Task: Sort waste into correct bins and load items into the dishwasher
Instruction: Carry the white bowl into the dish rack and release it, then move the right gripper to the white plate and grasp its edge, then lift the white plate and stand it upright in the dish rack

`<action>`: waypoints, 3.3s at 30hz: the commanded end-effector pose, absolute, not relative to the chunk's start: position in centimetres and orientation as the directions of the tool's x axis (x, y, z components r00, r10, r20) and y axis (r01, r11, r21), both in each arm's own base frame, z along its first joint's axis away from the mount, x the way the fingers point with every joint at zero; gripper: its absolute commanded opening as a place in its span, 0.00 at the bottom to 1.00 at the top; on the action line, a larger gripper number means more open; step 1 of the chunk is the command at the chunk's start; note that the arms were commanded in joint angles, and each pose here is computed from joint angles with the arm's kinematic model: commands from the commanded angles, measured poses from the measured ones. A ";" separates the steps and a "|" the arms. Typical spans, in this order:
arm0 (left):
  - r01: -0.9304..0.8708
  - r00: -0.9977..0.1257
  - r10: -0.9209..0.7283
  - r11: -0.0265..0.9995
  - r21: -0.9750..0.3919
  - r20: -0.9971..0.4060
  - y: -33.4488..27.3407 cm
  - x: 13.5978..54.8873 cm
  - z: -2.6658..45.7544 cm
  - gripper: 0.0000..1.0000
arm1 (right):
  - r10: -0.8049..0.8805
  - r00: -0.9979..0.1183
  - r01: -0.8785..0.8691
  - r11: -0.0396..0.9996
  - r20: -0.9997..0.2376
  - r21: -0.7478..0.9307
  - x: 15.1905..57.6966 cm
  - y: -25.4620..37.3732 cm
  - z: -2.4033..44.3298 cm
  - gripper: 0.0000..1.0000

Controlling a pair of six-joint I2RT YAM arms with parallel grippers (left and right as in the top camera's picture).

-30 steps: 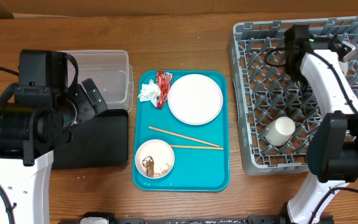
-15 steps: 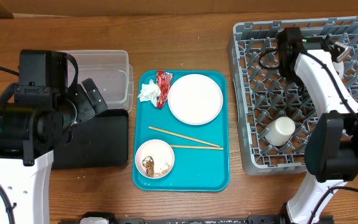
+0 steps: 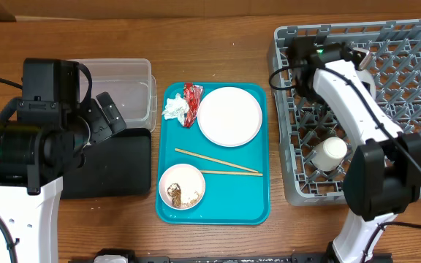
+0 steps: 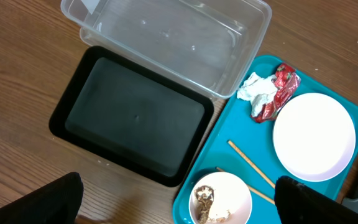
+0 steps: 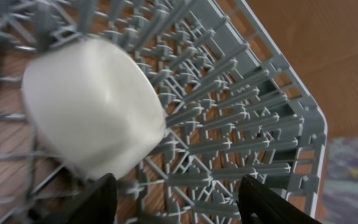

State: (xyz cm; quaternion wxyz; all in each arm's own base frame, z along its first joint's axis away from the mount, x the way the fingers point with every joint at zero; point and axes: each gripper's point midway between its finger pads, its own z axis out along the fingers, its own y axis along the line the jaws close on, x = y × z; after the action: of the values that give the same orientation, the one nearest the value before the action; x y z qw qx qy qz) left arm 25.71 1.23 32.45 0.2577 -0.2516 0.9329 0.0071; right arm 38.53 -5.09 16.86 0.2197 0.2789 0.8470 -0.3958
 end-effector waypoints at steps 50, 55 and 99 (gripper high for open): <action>-0.489 -0.729 -0.476 0.865 -0.113 -0.492 1.6 25.9 32.6 1.00 | 0.539 -0.842 0.538 0.837 0.018 0.104 32.5 18.1 2.5 0.39; -0.489 -0.729 -0.476 0.865 -0.113 -0.492 1.6 25.9 32.6 1.00 | 0.543 -0.838 0.546 0.832 0.052 0.097 32.3 18.5 1.2 0.19; -0.489 -0.729 -0.476 0.865 -0.113 -0.492 1.6 25.9 32.6 1.00 | 0.165 -0.422 0.821 0.486 -0.891 -0.299 39.6 -10.8 30.3 0.04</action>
State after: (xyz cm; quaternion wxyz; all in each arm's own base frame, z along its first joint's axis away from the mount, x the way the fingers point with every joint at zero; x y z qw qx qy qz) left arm 25.70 1.23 32.44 0.2576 -0.2516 0.9329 0.0071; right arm 39.51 -9.74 29.69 0.4296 0.3306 0.7604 -0.3577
